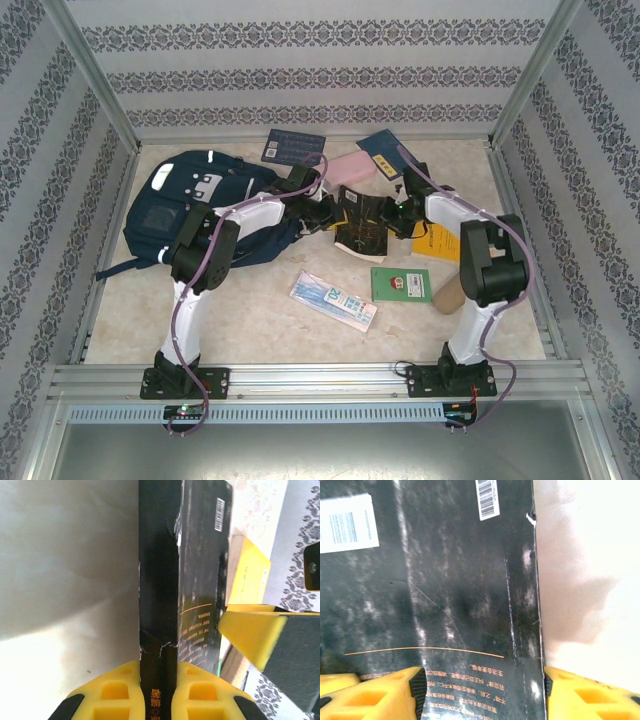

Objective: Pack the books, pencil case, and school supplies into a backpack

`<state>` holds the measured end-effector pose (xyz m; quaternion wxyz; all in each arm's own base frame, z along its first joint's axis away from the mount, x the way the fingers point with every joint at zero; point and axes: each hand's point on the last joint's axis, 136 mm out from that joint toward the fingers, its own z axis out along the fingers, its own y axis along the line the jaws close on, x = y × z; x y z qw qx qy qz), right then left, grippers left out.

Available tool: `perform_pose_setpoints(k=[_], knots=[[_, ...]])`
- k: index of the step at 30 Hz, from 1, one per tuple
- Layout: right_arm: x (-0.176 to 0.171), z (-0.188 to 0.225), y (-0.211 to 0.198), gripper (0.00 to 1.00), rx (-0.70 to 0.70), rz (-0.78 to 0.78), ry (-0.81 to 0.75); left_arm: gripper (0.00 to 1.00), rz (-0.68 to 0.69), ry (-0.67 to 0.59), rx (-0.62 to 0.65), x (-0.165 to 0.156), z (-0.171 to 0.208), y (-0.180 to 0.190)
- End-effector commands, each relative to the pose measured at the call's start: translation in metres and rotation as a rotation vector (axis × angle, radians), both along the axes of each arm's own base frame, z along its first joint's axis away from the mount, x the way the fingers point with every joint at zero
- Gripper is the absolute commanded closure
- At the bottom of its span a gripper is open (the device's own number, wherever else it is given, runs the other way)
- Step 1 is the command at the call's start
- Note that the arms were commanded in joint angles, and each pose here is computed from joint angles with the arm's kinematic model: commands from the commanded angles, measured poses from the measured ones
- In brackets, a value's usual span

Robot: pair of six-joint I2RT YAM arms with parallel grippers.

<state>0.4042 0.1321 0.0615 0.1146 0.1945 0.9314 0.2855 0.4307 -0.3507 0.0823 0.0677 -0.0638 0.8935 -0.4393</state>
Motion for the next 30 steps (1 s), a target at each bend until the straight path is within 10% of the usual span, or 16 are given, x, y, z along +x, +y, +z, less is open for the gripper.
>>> perform_pose_setpoints(k=[1, 16, 30], knots=[[0.016, 0.051, 0.016, 0.34, 0.236, -0.031, -0.137, 1.0, -0.095, -0.141, -0.174, -0.011, 0.096, -0.025], [0.03, 0.105, 0.012, 0.15, 0.652, -0.123, -0.27, 1.0, -0.12, -0.242, -0.472, -0.016, 0.212, -0.021], [0.028, 0.142, 0.032, 0.13, 0.9, -0.095, -0.304, 1.0, -0.058, -0.293, -0.557, 0.011, 0.231, -0.005]])
